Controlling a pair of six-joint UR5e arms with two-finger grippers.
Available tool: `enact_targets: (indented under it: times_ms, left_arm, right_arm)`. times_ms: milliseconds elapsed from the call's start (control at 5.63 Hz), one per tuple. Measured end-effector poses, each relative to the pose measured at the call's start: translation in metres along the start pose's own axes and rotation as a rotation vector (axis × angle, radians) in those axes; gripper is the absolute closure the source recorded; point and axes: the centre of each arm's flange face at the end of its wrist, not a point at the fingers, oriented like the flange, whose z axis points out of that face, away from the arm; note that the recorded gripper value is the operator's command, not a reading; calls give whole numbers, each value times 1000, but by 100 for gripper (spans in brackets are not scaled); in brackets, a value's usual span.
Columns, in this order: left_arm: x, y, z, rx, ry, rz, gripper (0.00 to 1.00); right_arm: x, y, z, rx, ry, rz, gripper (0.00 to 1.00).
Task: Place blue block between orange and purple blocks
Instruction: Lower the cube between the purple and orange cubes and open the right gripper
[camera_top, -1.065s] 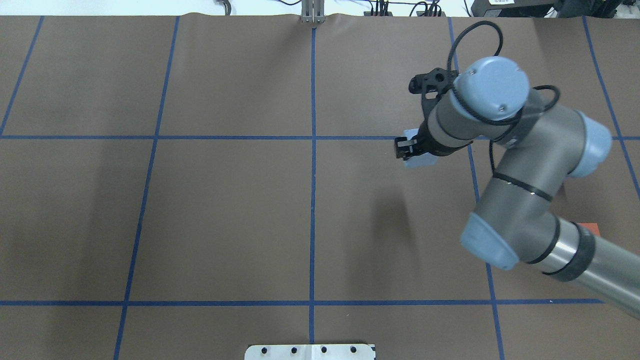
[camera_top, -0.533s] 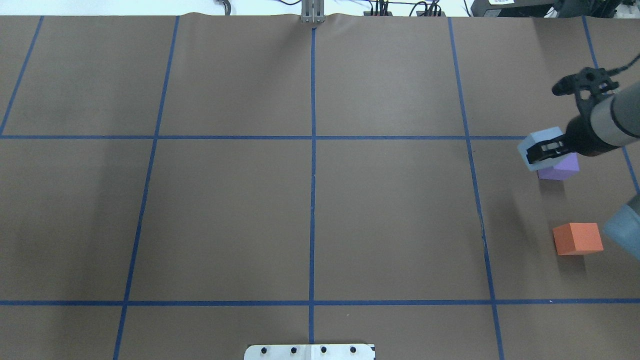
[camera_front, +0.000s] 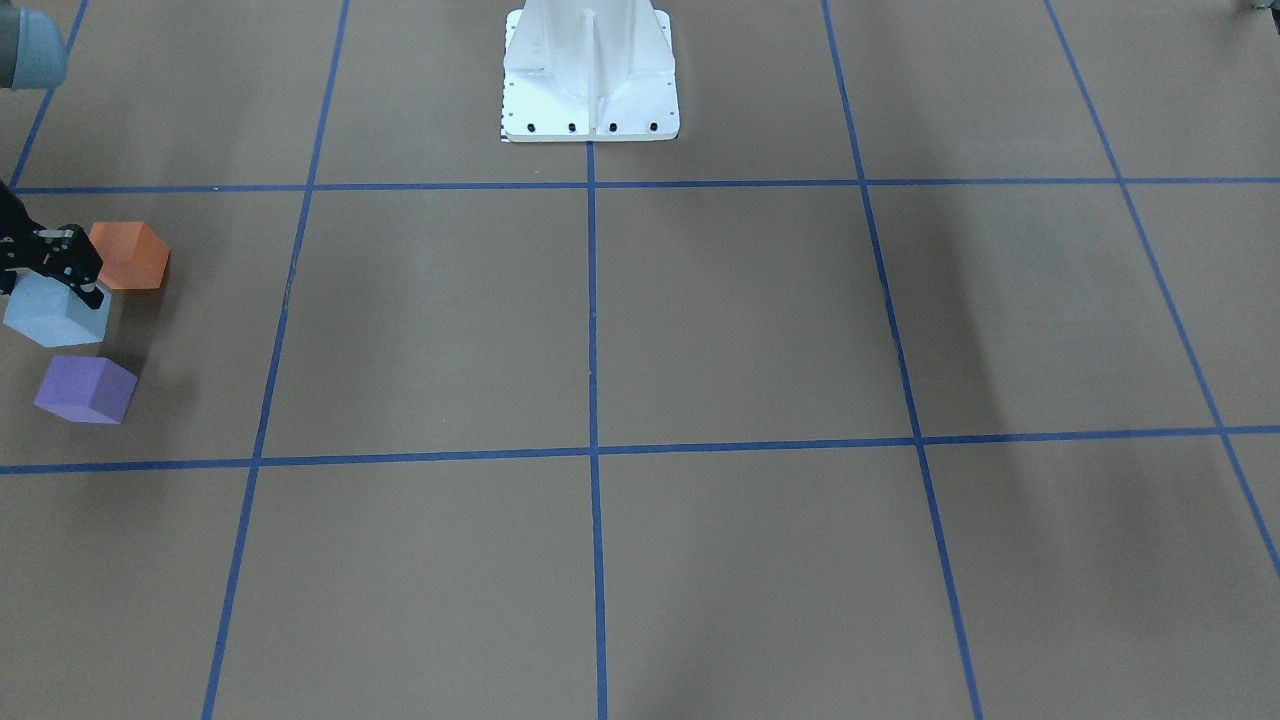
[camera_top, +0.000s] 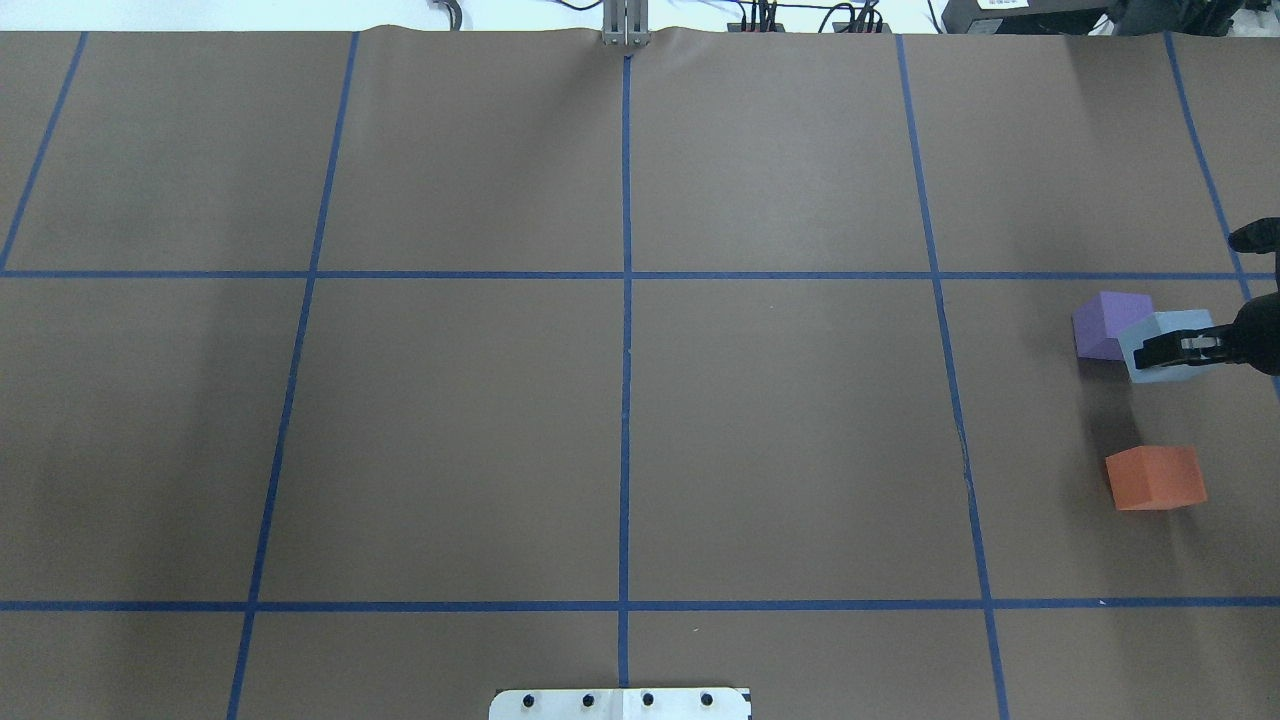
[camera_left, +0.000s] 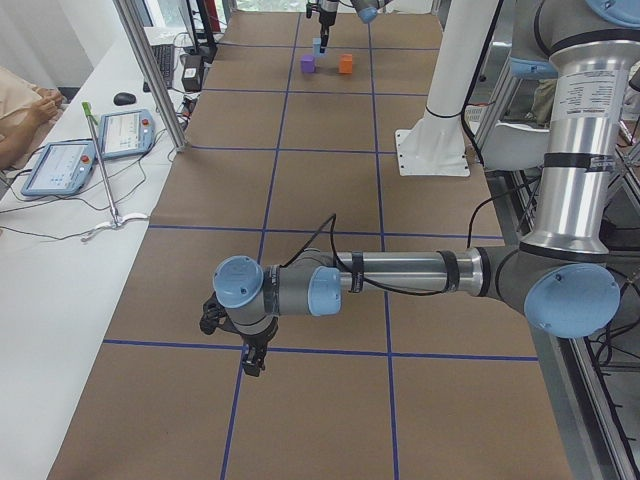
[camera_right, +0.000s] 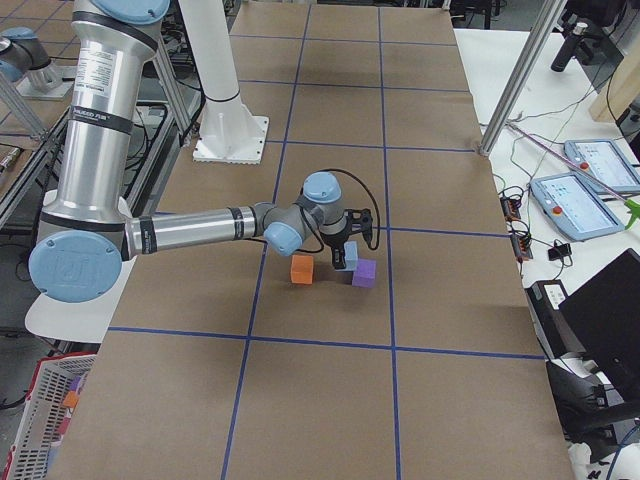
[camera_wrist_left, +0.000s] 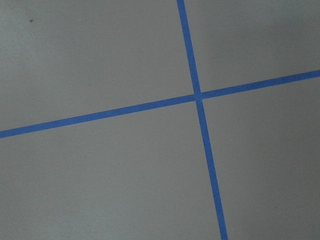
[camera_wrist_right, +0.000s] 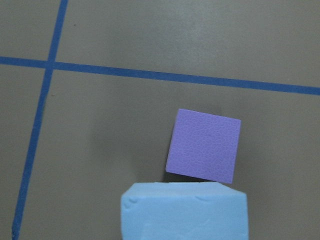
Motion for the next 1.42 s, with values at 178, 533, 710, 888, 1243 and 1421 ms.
enact_targets:
  times_ms: [178, 533, 710, 888, 1243, 1421]
  left_arm:
    - [1, 0, -1, 2, 0, 2, 0]
    - [3, -1, -2, 5, 1, 5, 0]
    - [3, -1, -3, 6, 2, 6, 0]
    - [4, -2, -4, 9, 2, 8, 0]
    - [5, -2, -4, 9, 3, 11, 0]
    - [5, -2, -4, 8, 3, 11, 0]
  right_arm:
    - [10, 5, 10, 14, -19, 31, 82]
    - [7, 9, 15, 15, -34, 57, 82]
    - [4, 11, 16, 12, -36, 64, 82]
    - [4, 15, 19, 11, -25, 69, 82]
    - [3, 25, 10, 20, -15, 64, 82]
    - [0, 27, 5, 17, -15, 63, 82]
